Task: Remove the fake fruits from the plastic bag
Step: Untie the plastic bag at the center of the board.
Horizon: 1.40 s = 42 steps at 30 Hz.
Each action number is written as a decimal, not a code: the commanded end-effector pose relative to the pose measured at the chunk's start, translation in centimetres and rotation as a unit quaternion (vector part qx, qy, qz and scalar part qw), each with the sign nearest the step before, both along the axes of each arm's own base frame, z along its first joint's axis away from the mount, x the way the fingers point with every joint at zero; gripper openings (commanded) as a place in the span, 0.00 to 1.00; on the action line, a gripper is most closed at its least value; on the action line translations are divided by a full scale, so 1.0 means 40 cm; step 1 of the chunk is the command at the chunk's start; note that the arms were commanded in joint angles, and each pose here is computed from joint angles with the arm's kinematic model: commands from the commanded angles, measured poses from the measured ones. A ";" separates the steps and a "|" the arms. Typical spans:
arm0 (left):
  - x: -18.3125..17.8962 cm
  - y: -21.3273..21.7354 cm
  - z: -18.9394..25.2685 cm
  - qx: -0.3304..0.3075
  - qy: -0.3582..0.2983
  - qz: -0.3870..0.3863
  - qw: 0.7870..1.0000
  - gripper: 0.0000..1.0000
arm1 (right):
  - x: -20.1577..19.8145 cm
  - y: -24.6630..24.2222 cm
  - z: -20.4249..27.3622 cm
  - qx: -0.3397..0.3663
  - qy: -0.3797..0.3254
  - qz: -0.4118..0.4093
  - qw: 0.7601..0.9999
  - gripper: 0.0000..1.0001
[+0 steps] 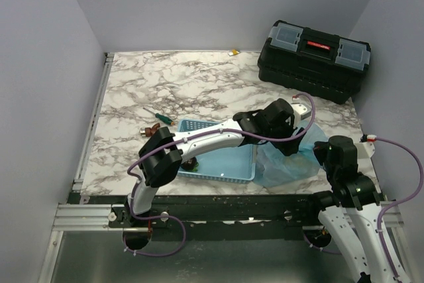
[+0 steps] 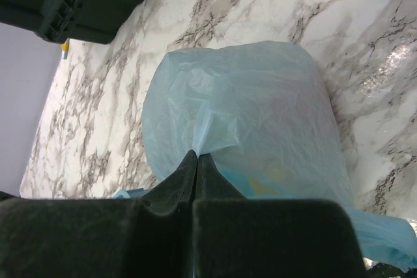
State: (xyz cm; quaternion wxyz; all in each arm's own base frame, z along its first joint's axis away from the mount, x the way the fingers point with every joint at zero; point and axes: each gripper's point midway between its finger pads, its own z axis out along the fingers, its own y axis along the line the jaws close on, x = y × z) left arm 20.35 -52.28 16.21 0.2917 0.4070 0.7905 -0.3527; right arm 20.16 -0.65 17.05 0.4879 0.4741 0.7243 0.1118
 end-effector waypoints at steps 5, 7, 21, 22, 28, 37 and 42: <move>0.012 0.008 0.011 0.008 -0.021 0.014 1.000 0.23 | -0.004 -0.005 0.031 -0.004 -0.012 0.000 1.000 0.01; 0.008 0.023 0.019 0.005 -0.024 0.015 1.000 0.14 | -0.006 -0.007 0.031 -0.005 -0.012 -0.003 1.000 0.01; -0.016 0.043 0.068 -0.029 -0.027 0.005 0.999 0.00 | -0.017 0.136 0.168 -0.023 -0.072 0.211 0.974 0.53; -0.017 0.041 0.071 -0.031 -0.028 0.004 0.999 0.00 | -0.026 0.136 0.169 -0.023 -0.066 0.214 0.974 0.57; -0.016 0.041 0.081 -0.034 -0.028 0.004 0.999 0.00 | -0.039 0.188 0.149 0.024 -0.032 0.254 0.966 0.58; -0.022 0.045 0.088 -0.042 -0.024 0.005 0.999 0.00 | -0.024 0.153 0.097 0.068 -0.023 0.170 0.983 0.51; -0.023 0.044 0.095 -0.046 -0.025 0.005 0.999 0.00 | -0.027 0.131 0.058 0.081 0.008 0.127 0.989 0.50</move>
